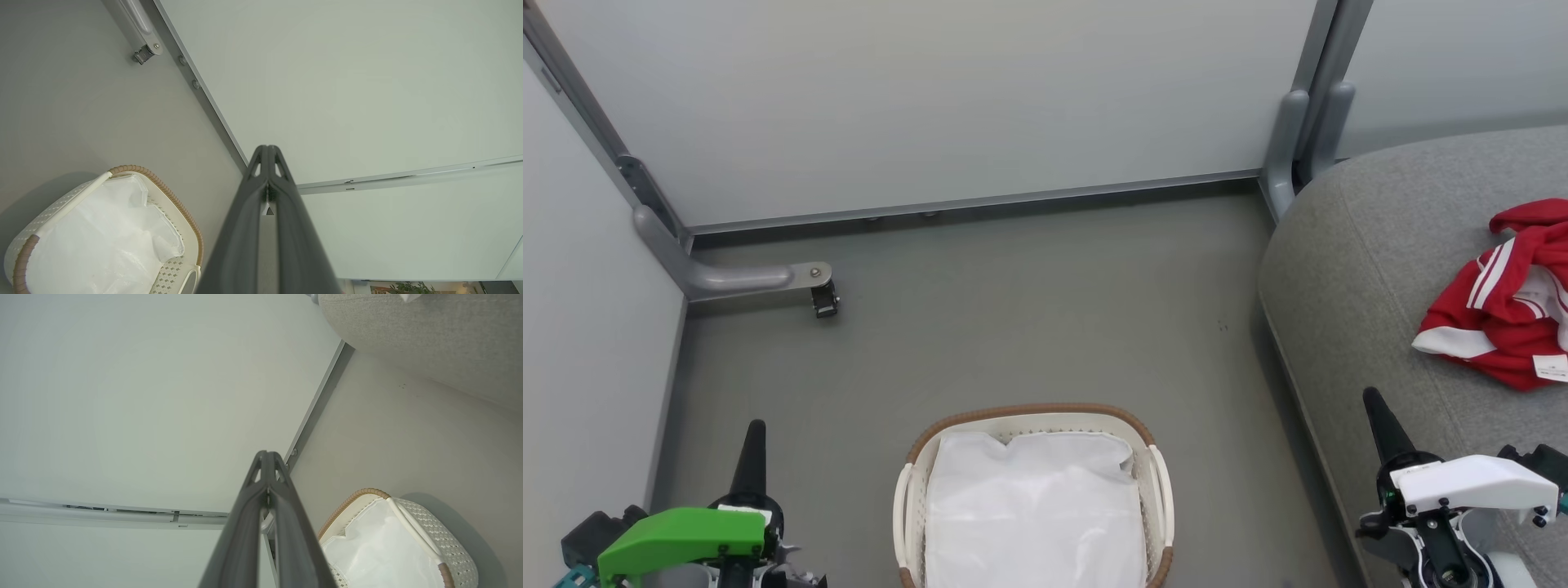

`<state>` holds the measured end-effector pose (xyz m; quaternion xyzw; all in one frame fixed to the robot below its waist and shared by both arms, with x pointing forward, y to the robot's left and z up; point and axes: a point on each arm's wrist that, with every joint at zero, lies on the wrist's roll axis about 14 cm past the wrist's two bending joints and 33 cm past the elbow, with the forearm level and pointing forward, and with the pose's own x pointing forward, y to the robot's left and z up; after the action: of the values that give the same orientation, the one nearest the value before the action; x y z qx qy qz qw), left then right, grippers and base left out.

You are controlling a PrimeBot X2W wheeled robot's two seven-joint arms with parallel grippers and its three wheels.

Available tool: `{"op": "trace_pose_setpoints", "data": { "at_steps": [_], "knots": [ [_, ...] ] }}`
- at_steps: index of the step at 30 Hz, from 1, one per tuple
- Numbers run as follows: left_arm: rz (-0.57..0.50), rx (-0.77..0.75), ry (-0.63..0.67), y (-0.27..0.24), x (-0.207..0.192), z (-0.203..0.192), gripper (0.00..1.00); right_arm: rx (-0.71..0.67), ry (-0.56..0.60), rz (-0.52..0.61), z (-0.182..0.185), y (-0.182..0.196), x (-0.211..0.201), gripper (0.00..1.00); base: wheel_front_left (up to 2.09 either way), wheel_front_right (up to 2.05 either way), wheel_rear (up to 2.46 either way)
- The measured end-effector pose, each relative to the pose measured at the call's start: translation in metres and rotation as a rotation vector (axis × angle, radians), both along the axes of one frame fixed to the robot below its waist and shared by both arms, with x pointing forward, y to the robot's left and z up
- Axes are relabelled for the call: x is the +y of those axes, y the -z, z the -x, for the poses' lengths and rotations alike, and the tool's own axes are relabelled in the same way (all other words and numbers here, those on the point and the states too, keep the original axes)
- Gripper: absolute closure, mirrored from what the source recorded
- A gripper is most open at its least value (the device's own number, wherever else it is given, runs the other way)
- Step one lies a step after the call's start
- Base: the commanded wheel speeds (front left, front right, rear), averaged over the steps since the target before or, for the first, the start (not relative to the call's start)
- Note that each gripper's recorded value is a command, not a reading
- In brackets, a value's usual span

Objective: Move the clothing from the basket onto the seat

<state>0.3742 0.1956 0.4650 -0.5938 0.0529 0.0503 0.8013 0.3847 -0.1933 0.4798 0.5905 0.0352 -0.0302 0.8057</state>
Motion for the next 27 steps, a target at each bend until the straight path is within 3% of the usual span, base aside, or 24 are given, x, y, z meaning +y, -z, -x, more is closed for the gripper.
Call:
{"op": "trace_pose_setpoints", "data": {
  "at_steps": [27],
  "knots": [
    [0.204,-0.084,-0.007,-0.024,0.002,-0.009,1.0,-0.052,0.008,-0.211,-0.002,-0.016,-0.004,1.0,0.0,0.0,0.0]
  ]
}}
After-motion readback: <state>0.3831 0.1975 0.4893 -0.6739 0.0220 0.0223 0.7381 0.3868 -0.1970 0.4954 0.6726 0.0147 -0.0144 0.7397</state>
